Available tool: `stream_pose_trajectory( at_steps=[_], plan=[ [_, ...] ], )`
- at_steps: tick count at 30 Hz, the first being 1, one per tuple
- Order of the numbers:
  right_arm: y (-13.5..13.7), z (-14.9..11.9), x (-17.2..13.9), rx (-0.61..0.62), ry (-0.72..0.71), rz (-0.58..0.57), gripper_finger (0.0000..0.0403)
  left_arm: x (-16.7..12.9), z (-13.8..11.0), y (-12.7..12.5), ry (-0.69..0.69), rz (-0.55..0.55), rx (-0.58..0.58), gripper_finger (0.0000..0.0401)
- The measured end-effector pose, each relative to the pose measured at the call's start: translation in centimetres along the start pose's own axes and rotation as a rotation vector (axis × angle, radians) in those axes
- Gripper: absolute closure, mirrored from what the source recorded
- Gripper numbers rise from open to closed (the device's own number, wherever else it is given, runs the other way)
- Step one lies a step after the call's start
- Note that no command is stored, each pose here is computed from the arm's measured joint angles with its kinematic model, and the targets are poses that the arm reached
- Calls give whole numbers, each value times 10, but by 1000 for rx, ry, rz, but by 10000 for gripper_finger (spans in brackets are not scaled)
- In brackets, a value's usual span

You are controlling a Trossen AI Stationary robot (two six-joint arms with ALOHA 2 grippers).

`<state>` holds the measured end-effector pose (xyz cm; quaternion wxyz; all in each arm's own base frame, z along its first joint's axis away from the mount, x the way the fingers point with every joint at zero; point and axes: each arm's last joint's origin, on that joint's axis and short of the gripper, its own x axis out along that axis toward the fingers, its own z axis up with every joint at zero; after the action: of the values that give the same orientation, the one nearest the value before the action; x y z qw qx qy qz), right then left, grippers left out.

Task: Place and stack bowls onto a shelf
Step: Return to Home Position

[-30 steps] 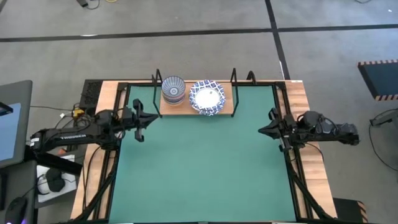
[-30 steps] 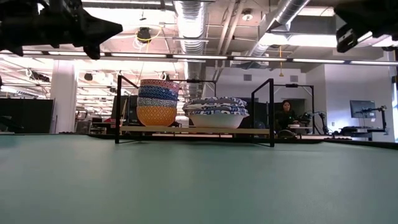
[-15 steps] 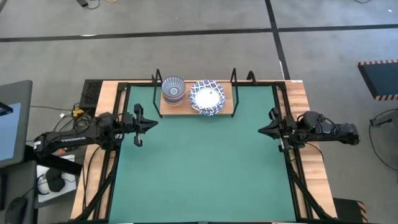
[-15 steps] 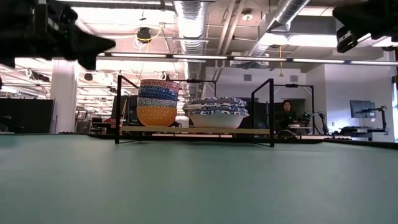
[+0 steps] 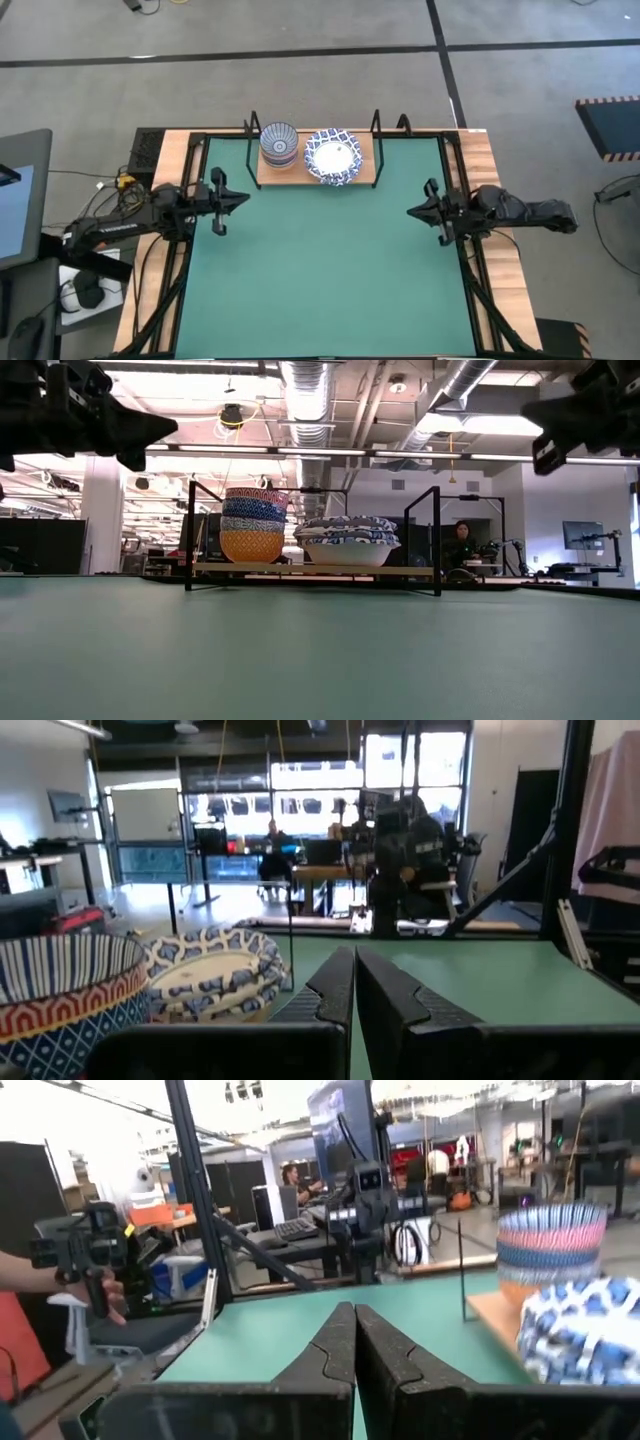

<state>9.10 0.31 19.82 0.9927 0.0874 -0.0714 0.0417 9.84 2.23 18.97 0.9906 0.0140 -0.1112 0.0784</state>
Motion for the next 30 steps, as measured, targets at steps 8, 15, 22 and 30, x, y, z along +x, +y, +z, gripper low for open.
stream_pose_trajectory(
  at_steps=[8,15,22,30],
  plan=[
    [-3,-19,2,30,44,-5,380,-7,5,-1,-51,-3,-7,401],
    [-4,-22,2,26,50,-7,380,-7,2,-1,-15,-15,-11,401],
    [-4,-23,2,-46,55,-7,380,-7,-1,-1,2,-10,27,401],
    [-5,-28,2,-72,102,-17,379,-7,-10,0,99,12,47,401]
  ],
)
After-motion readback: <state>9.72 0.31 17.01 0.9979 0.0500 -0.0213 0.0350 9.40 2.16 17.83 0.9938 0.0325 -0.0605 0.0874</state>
